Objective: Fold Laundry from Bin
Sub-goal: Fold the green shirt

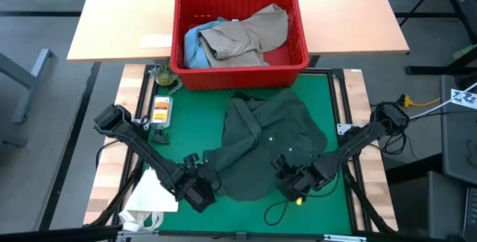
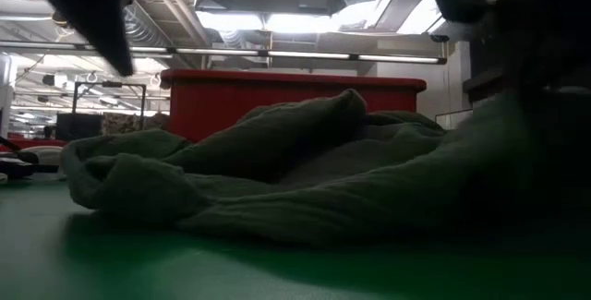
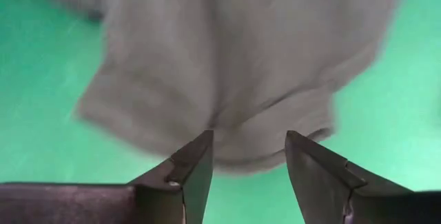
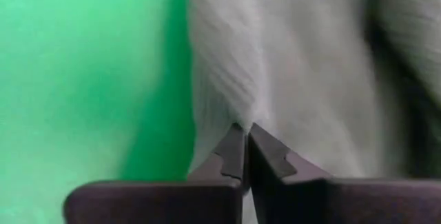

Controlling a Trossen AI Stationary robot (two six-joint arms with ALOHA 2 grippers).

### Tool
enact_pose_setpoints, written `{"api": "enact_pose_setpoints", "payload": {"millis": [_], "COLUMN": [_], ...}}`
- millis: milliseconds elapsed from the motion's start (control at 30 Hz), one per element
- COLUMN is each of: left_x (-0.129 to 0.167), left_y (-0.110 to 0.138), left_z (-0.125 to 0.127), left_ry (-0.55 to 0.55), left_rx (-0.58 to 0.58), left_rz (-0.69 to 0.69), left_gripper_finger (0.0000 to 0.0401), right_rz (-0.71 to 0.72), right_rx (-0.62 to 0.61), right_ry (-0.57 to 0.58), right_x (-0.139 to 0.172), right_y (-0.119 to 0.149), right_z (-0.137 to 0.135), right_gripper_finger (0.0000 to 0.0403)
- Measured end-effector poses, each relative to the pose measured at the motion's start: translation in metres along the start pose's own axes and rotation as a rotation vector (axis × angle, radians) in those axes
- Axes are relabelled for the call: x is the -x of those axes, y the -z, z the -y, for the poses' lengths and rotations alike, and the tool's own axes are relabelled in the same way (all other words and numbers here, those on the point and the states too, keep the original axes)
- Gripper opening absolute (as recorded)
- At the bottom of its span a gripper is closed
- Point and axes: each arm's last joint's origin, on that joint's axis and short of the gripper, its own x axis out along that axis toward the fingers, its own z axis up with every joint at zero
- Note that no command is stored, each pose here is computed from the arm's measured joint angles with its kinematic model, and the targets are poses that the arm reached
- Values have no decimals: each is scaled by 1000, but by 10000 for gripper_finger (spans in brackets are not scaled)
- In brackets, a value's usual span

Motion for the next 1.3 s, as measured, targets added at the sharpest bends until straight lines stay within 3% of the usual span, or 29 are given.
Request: {"api": "enact_pose_setpoints", "payload": {"millis": [200,400,767,1100,1300], "left_x": [5,-10,-62,-68,-74], "left_y": [-11,-27,-33,-32,-35], "left_z": [19,35,41,44,39], "left_ry": [103,78,79,89,35], "left_rx": [-37,-37,-59,-121,-115], "left_rz": [232,468,378,363,378], "left_gripper_finger": [166,154,149,140,140], "right_rz": [-65,-78,-127,-166,-168], "right_rx": [-40,-37,-72,-142,-155], "right_ry": [95,137,137,148,146], "right_x": [10,11,2,-3,-3], "right_y": [-1,3,23,39,42], "right_z": [34,67,102,122,125], "right_gripper_finger": [4,9,8,9,9]}}
